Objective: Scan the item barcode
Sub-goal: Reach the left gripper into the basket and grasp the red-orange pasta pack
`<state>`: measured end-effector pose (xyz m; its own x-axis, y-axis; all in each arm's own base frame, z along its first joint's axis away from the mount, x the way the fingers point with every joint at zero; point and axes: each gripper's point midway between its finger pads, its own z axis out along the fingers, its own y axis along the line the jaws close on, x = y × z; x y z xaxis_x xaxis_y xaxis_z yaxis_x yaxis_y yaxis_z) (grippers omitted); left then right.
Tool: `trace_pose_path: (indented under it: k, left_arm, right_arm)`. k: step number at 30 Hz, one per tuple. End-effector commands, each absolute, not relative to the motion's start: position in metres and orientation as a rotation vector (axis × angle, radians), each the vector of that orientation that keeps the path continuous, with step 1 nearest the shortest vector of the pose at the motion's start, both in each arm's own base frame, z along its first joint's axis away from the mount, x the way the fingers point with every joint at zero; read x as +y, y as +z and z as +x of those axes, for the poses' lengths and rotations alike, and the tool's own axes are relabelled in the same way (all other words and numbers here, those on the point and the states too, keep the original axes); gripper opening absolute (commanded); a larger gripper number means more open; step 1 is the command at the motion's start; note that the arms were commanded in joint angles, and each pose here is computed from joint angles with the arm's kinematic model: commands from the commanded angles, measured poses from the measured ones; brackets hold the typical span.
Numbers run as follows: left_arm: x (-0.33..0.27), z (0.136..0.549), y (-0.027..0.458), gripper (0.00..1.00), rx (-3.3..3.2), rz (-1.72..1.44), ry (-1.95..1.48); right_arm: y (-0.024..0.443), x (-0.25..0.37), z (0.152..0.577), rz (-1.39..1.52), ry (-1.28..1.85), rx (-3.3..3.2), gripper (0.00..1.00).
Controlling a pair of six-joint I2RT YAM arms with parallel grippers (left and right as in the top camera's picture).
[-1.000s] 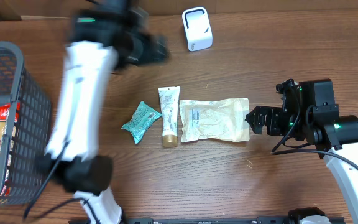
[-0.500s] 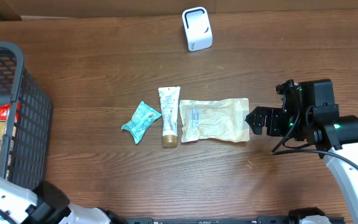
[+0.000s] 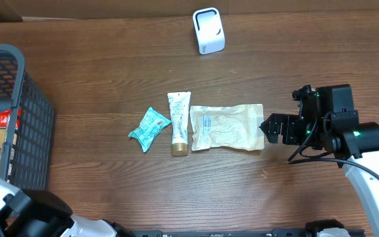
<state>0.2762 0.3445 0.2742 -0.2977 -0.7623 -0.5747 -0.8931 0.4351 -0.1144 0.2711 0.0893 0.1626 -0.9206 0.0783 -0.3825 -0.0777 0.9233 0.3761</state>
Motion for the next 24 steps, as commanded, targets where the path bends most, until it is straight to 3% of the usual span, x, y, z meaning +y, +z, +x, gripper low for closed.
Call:
trace_pose_path:
  k: [1, 5, 11, 15, 24]
  left_arm:
    - [0.345, 0.267, 0.225, 0.92, 2.318, -1.341, 0.401]
    - [0.357, 0.247, 0.182, 0.96, 2.445, -1.339, 0.563]
    - [0.353, 0.256, 0.117, 1.00, 2.728, -0.984, 0.513]
    - [0.360, 0.262, 0.085, 1.00, 2.786, -0.947, 0.496]
    - [0.380, 0.275, 0.043, 1.00, 2.818, -0.867, 0.535]
  right_arm:
    - [0.171, 0.086, 0.278, -0.013, 0.498, 2.656, 1.00]
    - [0.171, 0.086, 0.278, -0.013, 0.498, 2.657, 1.00]
    - [0.171, 0.086, 0.278, -0.012, 0.498, 2.657, 1.00]
    - [0.171, 0.086, 0.278, -0.012, 0.499, 2.657, 1.00]
    - [0.170, 0.086, 0.276, -0.004, 0.501, 2.667, 1.00]
